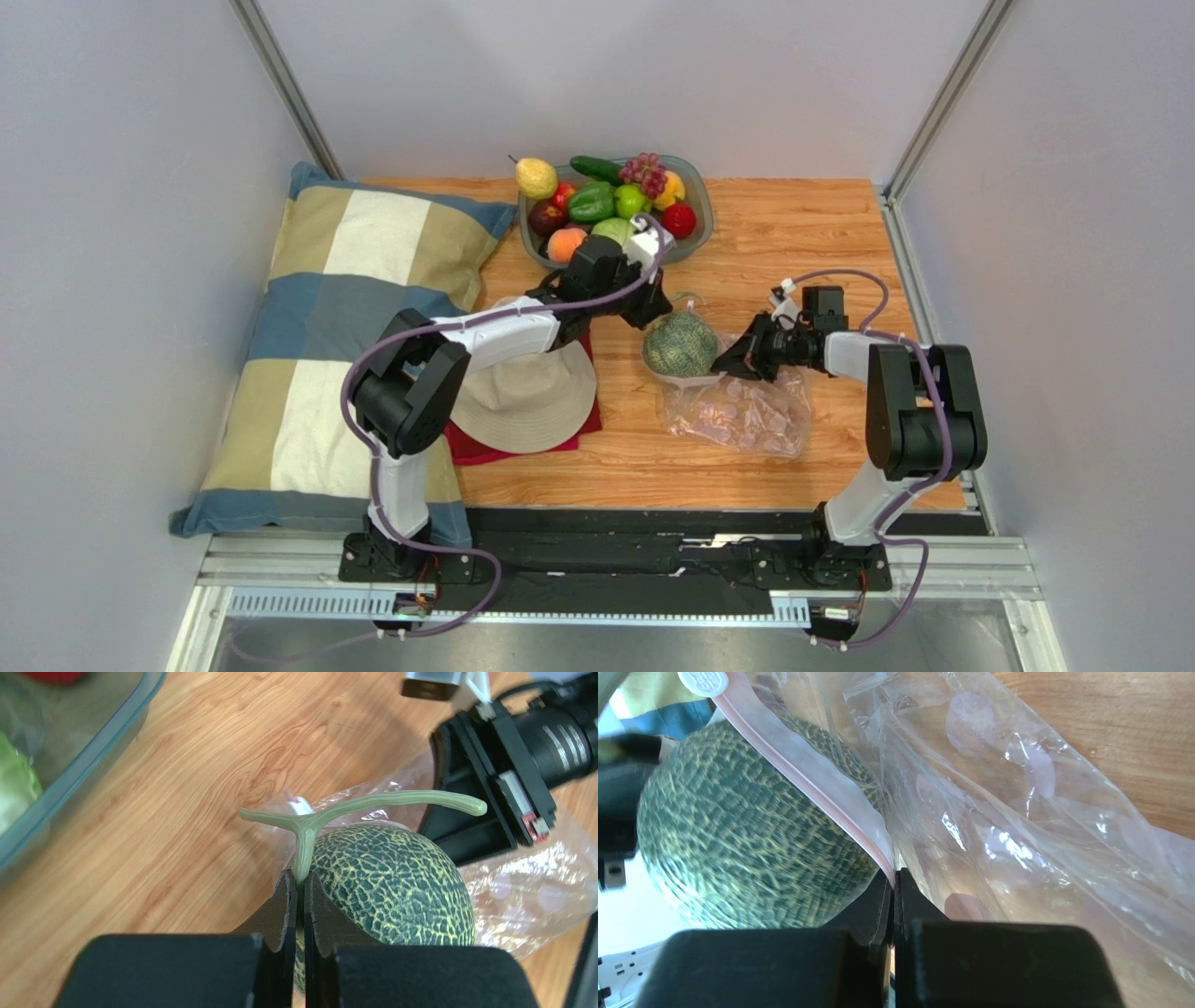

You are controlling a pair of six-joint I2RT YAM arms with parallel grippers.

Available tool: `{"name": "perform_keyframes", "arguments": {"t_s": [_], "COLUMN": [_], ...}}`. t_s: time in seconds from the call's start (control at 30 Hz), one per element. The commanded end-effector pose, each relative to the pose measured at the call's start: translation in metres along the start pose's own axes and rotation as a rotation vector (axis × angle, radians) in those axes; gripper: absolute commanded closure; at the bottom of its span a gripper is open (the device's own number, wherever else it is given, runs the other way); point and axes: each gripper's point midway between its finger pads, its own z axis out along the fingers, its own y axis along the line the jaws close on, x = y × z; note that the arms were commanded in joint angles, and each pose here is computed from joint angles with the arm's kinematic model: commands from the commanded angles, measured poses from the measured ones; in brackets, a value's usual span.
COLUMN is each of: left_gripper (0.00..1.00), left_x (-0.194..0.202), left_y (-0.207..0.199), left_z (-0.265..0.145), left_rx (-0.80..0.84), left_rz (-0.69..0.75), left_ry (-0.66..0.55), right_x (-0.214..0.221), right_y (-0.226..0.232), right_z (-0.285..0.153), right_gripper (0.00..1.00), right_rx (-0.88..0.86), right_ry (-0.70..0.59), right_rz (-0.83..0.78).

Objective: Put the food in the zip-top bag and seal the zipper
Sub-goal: Place the fake fruit in the zipper food storage bag.

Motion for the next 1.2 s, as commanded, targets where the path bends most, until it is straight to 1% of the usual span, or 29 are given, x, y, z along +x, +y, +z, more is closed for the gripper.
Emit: {"name": "perform_keyframes", "arguments": {"t_s": [0.0, 0.13, 0.27, 0.3, 0.47, 0.53, 0.6, 0.7, 0.77, 0.83, 0.87, 0.9, 0.93, 0.97, 1.0, 1.03, 1.07, 1.13, 1.17], "left_gripper": [1.0, 1.0, 1.0, 1.0, 1.0, 1.0, 1.0, 1.0, 1.0, 1.0, 0.98, 0.92, 0.86, 0.7, 0.61, 0.56, 0.5, 0.49, 0.47], "left_x": [-0.025, -0.012, 0.001, 0.01, 0.027, 0.034, 0.042, 0.045, 0.039, 0.03, 0.017, 0.018, 0.013, 0.011, 0.004, 0.002, 0.002, -0.006, -0.007], "left_y": [-0.041, -0.055, -0.054, -0.049, -0.046, -0.045, -0.05, -0.055, -0.059, -0.071, -0.081, -0.094, -0.102, -0.109, -0.122, -0.126, -0.128, -0.133, -0.127], "left_z": [-0.015, -0.014, -0.008, -0.005, 0.002, 0.004, 0.008, 0.011, 0.013, 0.011, 0.011, 0.003, -0.001, -0.005, -0.014, -0.018, -0.024, -0.037, -0.042], "left_rx": [0.043, 0.045, 0.015, 0.001, -0.018, -0.019, -0.003, 0.008, 0.011, 0.054, 0.074, 0.143, 0.174, 0.202, 0.248, 0.263, 0.268, 0.299, 0.289], "left_rz": [0.432, 0.575, 0.685, 0.722, 0.809, 0.858, 0.889, 0.903, 0.864, 0.822, 0.789, 0.765, 0.75, 0.732, 0.702, 0.686, 0.64, 0.582, 0.505], "left_ry": [-0.038, -0.001, 0.042, 0.073, 0.131, 0.152, 0.173, 0.18, 0.175, 0.163, 0.131, 0.138, 0.125, 0.118, 0.107, 0.109, 0.125, 0.116, 0.125], "right_x": [-0.015, -0.019, -0.025, -0.03, -0.028, -0.027, -0.025, -0.02, -0.016, -0.013, -0.011, -0.01, -0.009, -0.009, -0.008, -0.009, -0.01, -0.012, -0.012], "right_y": [0.007, 0.014, 0.03, 0.038, 0.047, 0.056, 0.061, 0.072, 0.074, 0.069, 0.064, 0.059, 0.055, 0.051, 0.048, 0.046, 0.045, 0.041, 0.039], "right_z": [-0.005, -0.011, -0.025, -0.03, -0.047, -0.052, -0.054, -0.056, -0.054, -0.053, -0.051, -0.049, -0.048, -0.047, -0.046, -0.045, -0.046, -0.046, -0.047], "right_gripper": [1.0, 1.0, 1.0, 1.0, 1.0, 1.0, 1.0, 1.0, 1.0, 1.0, 1.0, 1.0, 1.0, 1.0, 1.0, 1.0, 1.0, 1.0, 1.0], "right_rx": [0.006, 0.015, 0.029, 0.027, 0.066, 0.049, 0.033, -0.012, -0.022, -0.006, 0.005, 0.017, 0.027, 0.037, 0.043, 0.047, 0.049, 0.058, 0.061], "right_ry": [-0.032, -0.034, -0.053, -0.07, -0.068, -0.072, -0.069, -0.055, -0.046, -0.042, -0.035, -0.028, -0.023, -0.021, -0.014, -0.014, -0.016, -0.019, -0.02], "right_rz": [-0.088, -0.147, -0.204, -0.229, -0.297, -0.315, -0.307, -0.285, -0.277, -0.273, -0.267, -0.264, -0.268, -0.265, -0.259, -0.258, -0.262, -0.253, -0.255]}}
